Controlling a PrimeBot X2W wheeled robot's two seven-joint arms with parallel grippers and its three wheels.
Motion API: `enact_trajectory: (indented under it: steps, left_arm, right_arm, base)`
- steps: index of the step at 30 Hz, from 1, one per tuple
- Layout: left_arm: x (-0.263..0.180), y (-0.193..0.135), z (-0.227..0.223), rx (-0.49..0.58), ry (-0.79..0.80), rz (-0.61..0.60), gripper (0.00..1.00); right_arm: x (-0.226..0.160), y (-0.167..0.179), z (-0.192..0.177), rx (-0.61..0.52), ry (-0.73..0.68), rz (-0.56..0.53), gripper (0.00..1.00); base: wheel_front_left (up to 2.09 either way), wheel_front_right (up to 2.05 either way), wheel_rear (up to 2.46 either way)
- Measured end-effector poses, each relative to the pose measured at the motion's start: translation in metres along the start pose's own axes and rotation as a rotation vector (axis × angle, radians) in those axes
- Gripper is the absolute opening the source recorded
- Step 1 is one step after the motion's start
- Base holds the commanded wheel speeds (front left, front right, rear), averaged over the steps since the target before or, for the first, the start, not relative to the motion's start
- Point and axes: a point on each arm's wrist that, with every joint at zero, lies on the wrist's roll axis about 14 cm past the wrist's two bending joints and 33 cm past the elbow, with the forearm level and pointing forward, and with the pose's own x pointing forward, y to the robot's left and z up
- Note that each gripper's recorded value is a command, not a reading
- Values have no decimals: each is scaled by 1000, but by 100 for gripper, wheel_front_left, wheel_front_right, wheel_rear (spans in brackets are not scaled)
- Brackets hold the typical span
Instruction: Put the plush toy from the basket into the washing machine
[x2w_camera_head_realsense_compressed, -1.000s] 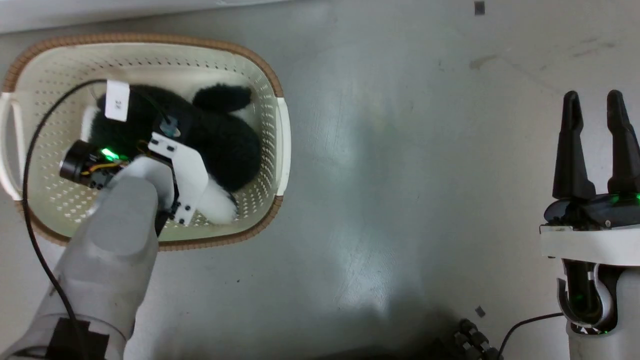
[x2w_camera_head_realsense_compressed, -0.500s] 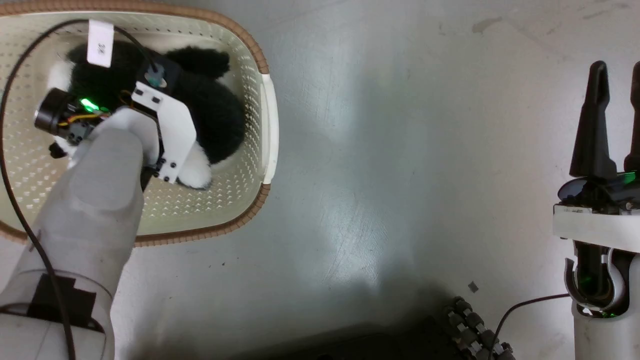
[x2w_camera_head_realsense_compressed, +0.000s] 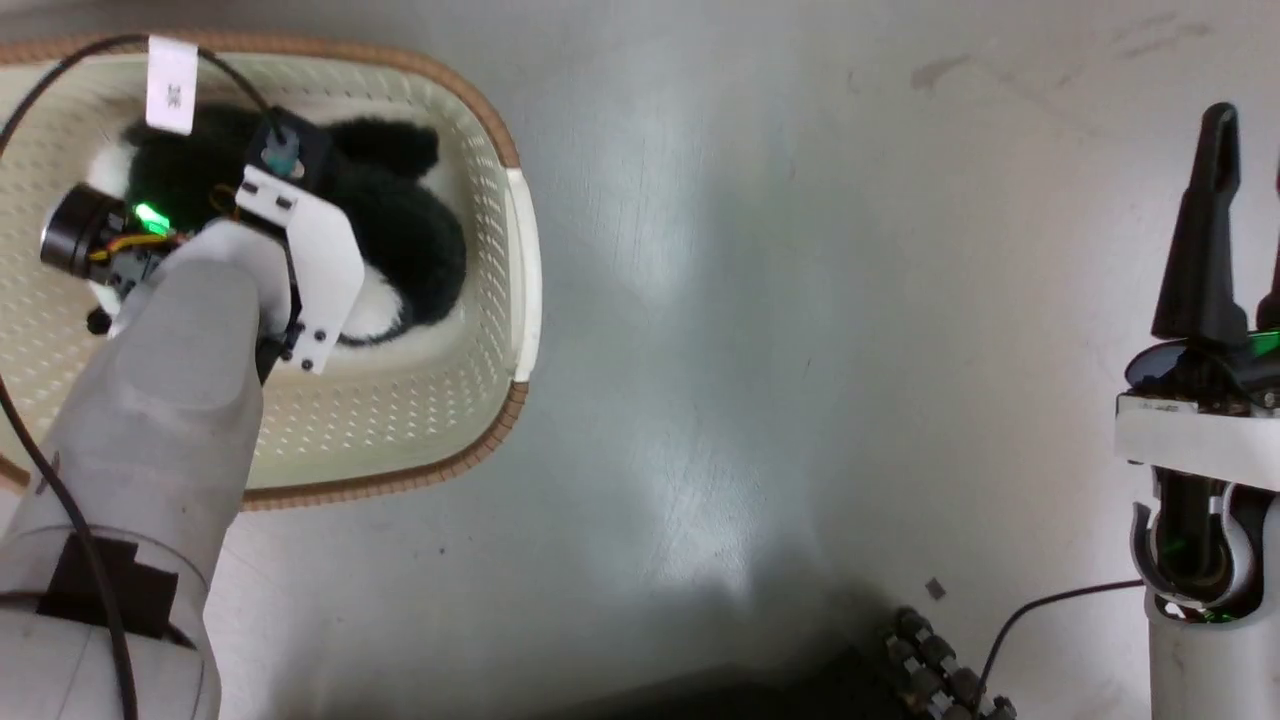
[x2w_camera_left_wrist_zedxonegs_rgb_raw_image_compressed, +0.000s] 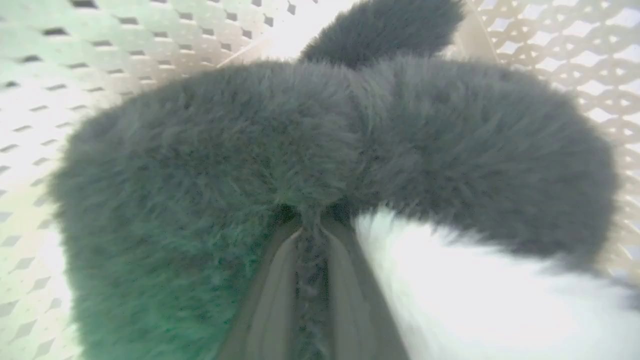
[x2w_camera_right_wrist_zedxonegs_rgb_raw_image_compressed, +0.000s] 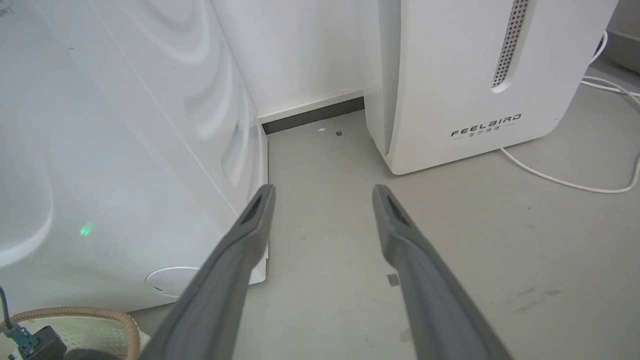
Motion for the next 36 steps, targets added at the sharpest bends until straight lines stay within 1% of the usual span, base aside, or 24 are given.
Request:
enact_trajectory:
  steps: [8, 12, 13, 16, 28, 36]
  left_arm:
    - [-45, 3, 0, -12, -65, 28, 0]
    - [-72, 3, 15, -4, -154, 47, 0]
    - [-88, 3, 25, -13, -211, 56, 0]
    - [-110, 2, 33, -25, -274, 69, 0]
    - [-200, 1, 45, -48, -522, 147, 0]
    - [-250, 6, 46, -77, -651, 223, 0]
  right_arm:
    - [-13, 6, 31, 14, -46, 7, 100]
    - [-22, 11, 48, 13, -72, 19, 100]
    - [-27, 14, 56, 16, -86, 25, 100]
    - [-36, 19, 66, 17, -101, 37, 100]
    - [-71, 41, 102, 26, -162, 100, 100]
    - [-90, 59, 118, 39, -198, 156, 100]
  base:
    - [0, 0, 0]
    - [0, 0, 0]
    - [0, 0, 0]
    - [0, 0, 0]
    - [0, 0, 0]
    - [0, 0, 0]
